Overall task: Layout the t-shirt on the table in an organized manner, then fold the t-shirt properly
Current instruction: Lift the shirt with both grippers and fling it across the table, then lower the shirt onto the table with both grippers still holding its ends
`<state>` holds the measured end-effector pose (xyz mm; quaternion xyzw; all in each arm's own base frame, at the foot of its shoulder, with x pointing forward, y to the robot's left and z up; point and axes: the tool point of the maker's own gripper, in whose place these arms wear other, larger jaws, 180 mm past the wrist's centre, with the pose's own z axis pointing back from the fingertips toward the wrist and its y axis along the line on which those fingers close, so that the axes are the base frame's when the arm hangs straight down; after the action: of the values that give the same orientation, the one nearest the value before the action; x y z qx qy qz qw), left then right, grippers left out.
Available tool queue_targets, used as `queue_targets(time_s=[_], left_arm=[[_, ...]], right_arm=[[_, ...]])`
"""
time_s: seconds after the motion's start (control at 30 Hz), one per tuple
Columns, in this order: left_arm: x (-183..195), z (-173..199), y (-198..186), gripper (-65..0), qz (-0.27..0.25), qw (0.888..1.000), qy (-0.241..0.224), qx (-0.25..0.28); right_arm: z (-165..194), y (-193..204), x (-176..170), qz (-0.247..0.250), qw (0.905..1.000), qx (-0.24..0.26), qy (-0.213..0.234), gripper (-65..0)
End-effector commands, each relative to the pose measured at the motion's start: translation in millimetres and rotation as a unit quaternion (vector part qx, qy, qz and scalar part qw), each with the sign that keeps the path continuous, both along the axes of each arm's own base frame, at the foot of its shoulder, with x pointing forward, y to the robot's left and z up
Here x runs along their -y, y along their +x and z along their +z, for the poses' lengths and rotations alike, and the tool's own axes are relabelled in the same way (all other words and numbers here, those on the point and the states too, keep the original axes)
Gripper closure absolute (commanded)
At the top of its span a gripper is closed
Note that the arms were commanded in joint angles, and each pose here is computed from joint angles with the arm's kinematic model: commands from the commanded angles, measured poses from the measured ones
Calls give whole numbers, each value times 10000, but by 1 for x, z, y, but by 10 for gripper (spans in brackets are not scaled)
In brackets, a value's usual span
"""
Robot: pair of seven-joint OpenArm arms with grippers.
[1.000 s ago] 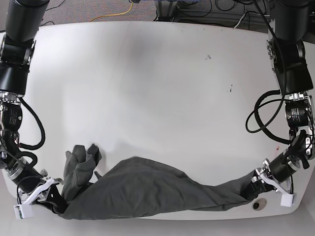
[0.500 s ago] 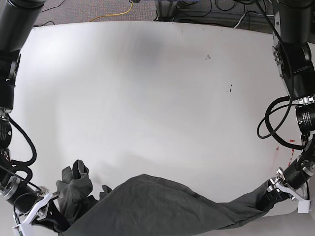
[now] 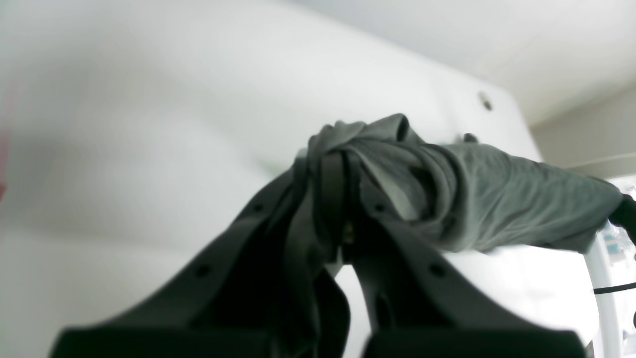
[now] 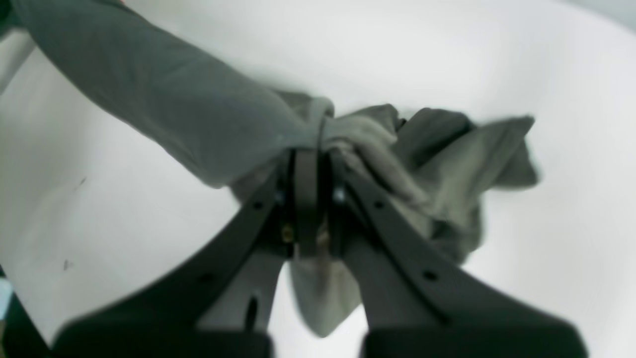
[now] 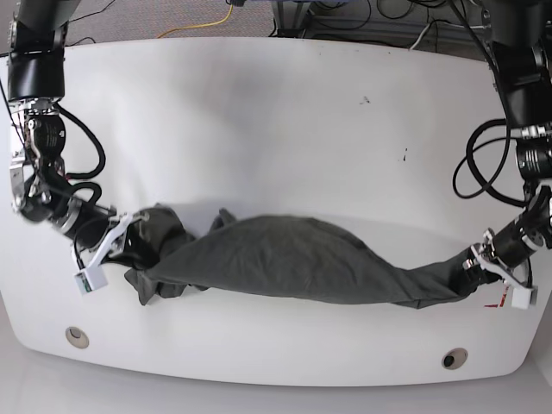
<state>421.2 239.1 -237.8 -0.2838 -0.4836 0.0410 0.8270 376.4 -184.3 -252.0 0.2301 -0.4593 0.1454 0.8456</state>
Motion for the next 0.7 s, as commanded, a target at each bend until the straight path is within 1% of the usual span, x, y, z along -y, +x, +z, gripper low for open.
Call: queue_targets(time_s=[0.0,0.17,0.27,0.3,0.37,0.47,0.5,0.57,0.6,0.67], left_arm=[[-17,17,-7,0,180,9993,119,320],[-29,-13,-37,0,344,9993,160,-21],[-41,-20,-52,0,435,9985,283,-153],[-43,-22,-55,0,444,9983,320,-182],[-47,-28,-64,0,484,9978,353,-273],[-54,-32,-71,0,582,9971,362,-333],[-58,-33,-73,0,633,9967,363,-347],[-62,-34,-78,0,648,9964,388,-393],[-66,-34,-80,0,612,9963,456,-406],[-70,-31,-83,0,488,9962,616,-375]], right_arm=[[-15,-13,-2,-31,9998,-180,88,0],[-55,-45,-11,-45,9969,-744,261,-2],[-73,-61,-17,-49,9943,-1001,360,-6],[-78,-66,-19,-57,9933,-1080,398,-14],[-90,-79,-24,-81,9906,-1279,479,-60],[-101,-92,-30,-91,9875,-1466,577,-168],[-106,-99,-33,-87,9860,-1545,623,-233],[-109,-108,-39,-47,9849,-1603,655,-333],[-109,-113,-43,-27,9843,-1623,690,-398],[-109,-120,-45,-38,9839,-1628,734,-487]])
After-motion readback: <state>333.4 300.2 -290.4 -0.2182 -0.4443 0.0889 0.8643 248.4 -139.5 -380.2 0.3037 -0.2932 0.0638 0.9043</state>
